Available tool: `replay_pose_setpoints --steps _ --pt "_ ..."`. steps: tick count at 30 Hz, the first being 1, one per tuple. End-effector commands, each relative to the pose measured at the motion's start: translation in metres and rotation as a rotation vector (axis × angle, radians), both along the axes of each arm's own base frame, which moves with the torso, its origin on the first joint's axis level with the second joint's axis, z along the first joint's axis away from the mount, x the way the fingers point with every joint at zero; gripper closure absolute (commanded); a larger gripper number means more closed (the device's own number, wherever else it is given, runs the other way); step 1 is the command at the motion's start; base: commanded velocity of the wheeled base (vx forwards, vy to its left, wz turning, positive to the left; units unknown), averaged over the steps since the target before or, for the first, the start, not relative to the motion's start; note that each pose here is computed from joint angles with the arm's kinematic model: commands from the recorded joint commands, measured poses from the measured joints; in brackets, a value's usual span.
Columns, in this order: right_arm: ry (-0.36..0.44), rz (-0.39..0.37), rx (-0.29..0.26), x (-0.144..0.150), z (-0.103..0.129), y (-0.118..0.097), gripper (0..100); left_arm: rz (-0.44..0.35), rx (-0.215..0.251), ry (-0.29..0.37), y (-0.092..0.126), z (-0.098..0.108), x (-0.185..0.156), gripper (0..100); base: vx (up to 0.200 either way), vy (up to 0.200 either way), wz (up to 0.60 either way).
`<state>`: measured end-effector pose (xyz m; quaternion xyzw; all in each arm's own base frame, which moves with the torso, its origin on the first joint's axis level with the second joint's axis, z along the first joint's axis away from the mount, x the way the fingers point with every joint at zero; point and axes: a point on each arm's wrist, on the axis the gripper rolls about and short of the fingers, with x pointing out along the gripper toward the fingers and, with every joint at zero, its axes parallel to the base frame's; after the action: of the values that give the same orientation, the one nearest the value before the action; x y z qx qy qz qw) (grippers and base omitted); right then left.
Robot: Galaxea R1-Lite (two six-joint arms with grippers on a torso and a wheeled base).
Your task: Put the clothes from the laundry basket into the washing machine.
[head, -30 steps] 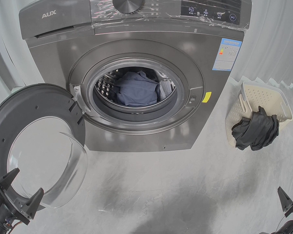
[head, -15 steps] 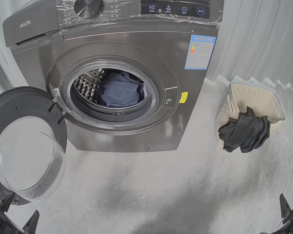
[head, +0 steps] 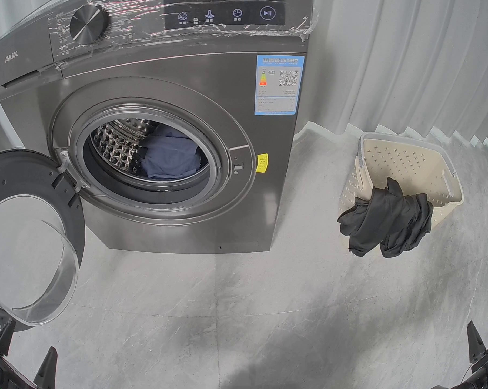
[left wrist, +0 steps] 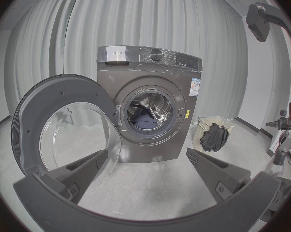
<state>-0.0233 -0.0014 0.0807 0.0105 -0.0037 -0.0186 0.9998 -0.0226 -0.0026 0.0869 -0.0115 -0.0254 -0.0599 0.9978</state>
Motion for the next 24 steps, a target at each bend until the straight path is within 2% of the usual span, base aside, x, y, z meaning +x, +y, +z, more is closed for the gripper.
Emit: replay_pose_setpoints --steps 1,3,4,5,6,10,14,24 --pt "0.006 0.0 -0.001 0.0005 -0.0051 0.0 0 0.02 0.004 -0.003 0.0002 -0.0058 -0.0005 0 0.0 0.0 0.0" --pt "0.007 0.0 -0.001 0.0005 -0.0052 0.0 0 0.059 0.022 0.001 0.0011 -0.0064 -0.0004 0 0.0 0.0 0.0" --pt "0.007 0.0 -0.001 0.0005 -0.0052 0.0 0 0.128 0.041 0.039 0.0025 -0.0103 -0.0003 0 0.0 0.0 0.0" --pt "0.007 0.0 -0.001 0.0005 -0.0052 0.0 0 0.151 0.048 0.064 0.0031 -0.0126 -0.0004 0 0.0 0.0 0.0" --pt "0.006 0.0 -0.001 0.0005 -0.0051 0.0 0 0.15 0.041 0.083 0.0031 -0.0131 -0.001 0 0.0 0.0 0.0" --pt "0.006 0.0 -0.001 0.0005 -0.0051 0.0 0 0.122 0.046 0.056 0.0026 -0.0118 -0.0004 0 0.0 0.0 0.0" --pt "0.006 0.0 -0.001 0.0005 -0.0051 0.0 0 0.12 0.04 0.056 0.0025 -0.0116 -0.0002 0 0.0 0.0 0.0" --pt "0.006 0.0 -0.001 0.0005 -0.0051 0.0 0 0.12 0.034 0.056 0.0025 -0.0116 -0.0002 0 0.0 -0.2 0.0"
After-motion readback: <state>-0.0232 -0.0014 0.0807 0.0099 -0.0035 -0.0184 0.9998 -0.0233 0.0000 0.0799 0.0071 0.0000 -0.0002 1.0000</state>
